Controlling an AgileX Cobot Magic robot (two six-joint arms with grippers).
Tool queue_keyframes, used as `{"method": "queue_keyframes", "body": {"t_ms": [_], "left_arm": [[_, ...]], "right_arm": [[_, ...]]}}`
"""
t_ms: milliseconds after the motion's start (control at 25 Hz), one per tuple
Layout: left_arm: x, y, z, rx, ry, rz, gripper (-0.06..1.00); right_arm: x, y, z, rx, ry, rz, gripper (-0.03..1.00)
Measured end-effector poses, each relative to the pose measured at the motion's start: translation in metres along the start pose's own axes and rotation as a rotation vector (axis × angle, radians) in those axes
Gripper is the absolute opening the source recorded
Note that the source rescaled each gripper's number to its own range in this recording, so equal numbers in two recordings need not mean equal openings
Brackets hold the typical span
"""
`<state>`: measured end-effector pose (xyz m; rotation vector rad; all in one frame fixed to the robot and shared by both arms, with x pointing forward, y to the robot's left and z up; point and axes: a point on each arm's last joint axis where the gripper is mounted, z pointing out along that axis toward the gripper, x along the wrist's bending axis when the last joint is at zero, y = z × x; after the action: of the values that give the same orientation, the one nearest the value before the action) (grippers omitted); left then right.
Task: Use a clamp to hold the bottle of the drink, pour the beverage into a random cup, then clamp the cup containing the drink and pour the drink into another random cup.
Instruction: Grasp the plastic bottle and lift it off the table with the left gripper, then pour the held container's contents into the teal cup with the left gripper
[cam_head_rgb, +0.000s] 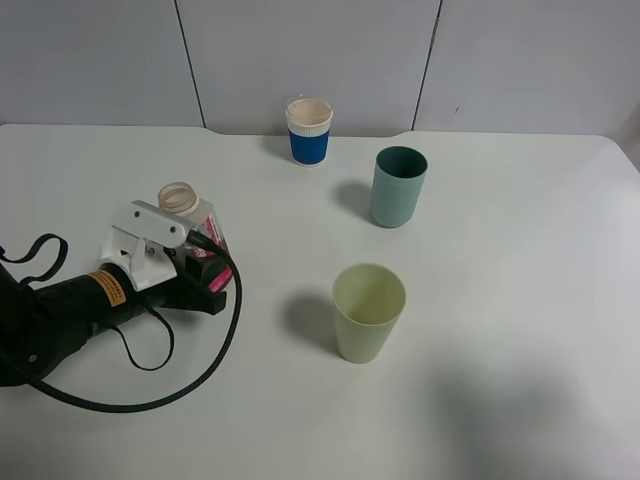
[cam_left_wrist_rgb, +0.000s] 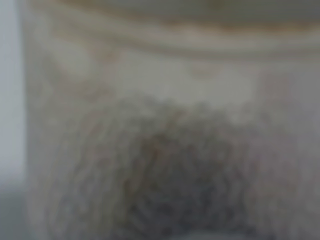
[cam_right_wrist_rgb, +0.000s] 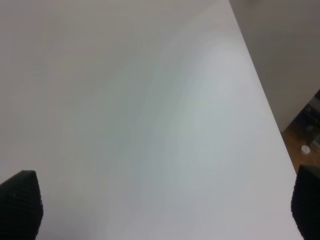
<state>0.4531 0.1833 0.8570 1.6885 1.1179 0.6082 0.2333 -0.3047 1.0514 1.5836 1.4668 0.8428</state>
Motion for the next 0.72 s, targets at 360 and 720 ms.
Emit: {"method": "queue_keyframes", "body": {"t_ms": [360,720], "left_arm": [[0.006,0.051,-0.013,-0.013,0.133,0.014,0.00],[0.007,0.099,-0.002,0.123,0.213,-0.013,0.00]], "right_arm": [[0.000,0.000,0.000,0.000,0.000,0.000,1.00],[0.000,0.000,0.000,0.000,0.000,0.000,1.00]]}}
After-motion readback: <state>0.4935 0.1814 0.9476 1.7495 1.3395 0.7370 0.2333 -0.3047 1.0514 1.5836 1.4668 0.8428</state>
